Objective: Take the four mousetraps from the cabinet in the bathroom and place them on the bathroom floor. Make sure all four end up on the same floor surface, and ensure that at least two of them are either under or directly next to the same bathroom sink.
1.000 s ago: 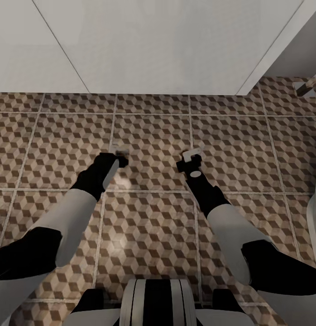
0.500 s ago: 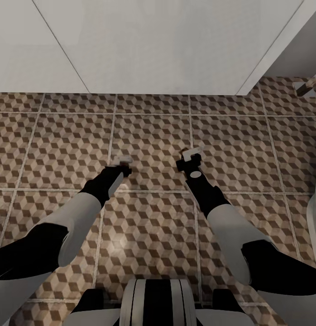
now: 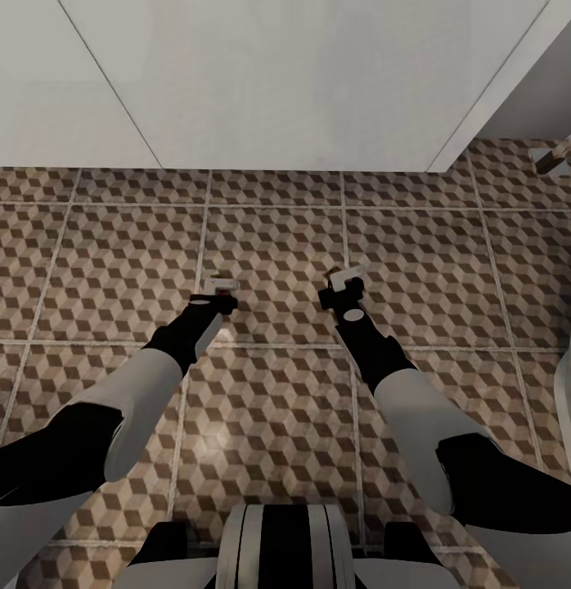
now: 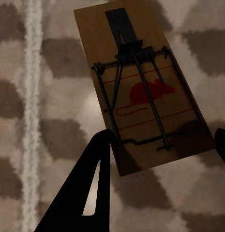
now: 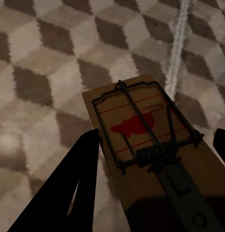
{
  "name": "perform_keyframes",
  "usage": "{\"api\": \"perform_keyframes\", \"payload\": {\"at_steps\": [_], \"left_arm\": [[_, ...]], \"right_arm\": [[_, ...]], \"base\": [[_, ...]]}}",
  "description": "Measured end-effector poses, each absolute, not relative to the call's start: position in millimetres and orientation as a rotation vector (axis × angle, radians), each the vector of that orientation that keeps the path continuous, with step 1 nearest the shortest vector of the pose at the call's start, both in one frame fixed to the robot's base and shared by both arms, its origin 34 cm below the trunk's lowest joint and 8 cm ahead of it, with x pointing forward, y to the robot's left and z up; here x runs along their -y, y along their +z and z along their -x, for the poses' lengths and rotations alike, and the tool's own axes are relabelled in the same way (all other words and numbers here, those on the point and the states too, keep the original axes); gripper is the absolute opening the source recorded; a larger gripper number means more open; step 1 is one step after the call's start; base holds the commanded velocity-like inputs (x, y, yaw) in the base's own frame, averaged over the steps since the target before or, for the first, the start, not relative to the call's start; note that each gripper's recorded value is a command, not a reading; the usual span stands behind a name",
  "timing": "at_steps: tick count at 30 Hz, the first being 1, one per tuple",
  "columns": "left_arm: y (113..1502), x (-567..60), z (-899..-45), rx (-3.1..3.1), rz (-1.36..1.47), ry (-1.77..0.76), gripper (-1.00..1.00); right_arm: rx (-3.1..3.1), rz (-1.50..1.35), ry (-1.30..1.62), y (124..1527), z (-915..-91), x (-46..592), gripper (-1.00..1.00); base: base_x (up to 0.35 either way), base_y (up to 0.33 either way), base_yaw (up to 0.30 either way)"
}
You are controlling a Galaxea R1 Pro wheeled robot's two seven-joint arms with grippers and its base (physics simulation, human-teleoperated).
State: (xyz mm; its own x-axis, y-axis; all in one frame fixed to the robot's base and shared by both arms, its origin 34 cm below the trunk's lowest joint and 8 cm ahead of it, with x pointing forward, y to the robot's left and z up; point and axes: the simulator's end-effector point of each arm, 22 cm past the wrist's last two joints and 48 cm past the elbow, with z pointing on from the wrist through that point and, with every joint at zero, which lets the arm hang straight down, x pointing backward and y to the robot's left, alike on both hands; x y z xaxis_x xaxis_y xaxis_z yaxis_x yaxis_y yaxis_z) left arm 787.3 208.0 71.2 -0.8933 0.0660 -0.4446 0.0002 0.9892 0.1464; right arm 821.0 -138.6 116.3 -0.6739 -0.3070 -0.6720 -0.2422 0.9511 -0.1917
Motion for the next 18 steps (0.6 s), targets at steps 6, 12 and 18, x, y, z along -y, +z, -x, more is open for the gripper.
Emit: {"api": "perform_keyframes", "payload": {"at_steps": [6, 12, 18], "left_arm": [[71.2, -208.0, -787.4, -2.668, -0.047, 0.194, -1.00], [72.1, -206.3, -788.4, -2.665, -0.047, 0.191, -1.00], [72.2, -206.7, -788.6, -2.665, -0.046, 0.192, -1.00]], "right_arm": [[-2.329, 0.380, -0.112, 120.1, -824.6, 138.6, -1.00], [-2.312, 0.374, -0.113, 125.8, -830.1, 138.7, -1.00], [-2.289, 0.364, -0.116, 135.0, -838.4, 139.1, -1.00]], "base": [[0.000, 0.000, 0.000], [0.000, 0.000, 0.000], [0.000, 0.000, 0.000]]}}
